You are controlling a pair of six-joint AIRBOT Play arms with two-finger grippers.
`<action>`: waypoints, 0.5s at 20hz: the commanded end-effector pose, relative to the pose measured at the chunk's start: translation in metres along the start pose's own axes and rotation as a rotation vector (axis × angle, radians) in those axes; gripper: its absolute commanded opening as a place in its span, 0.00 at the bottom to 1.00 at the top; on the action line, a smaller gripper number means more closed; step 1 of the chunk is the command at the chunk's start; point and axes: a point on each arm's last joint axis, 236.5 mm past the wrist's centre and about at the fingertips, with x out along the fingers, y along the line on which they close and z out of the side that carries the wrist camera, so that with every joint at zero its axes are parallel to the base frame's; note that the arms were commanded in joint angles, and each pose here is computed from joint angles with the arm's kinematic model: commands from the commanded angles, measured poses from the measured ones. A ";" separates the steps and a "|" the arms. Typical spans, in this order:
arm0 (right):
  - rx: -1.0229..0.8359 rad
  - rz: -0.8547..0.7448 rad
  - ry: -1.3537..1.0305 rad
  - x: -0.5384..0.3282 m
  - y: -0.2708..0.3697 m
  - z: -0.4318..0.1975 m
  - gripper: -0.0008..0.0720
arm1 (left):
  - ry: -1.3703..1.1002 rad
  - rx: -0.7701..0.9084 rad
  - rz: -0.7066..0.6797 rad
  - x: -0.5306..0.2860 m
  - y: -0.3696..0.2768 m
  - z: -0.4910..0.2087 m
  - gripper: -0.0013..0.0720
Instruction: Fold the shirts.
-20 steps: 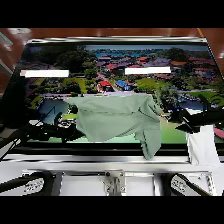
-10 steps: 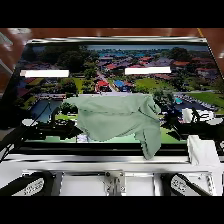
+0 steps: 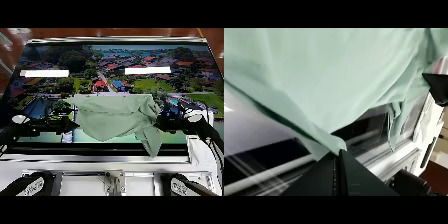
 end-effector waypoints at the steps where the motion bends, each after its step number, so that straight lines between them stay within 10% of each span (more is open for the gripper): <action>1: -0.153 -0.002 -0.041 -0.028 0.028 0.020 0.10 | -0.097 0.128 0.040 -0.031 -0.014 0.034 0.06; 10: -0.843 0.175 -1.104 -0.466 0.299 0.045 0.10 | -1.080 0.936 0.003 -0.350 -0.347 0.052 0.06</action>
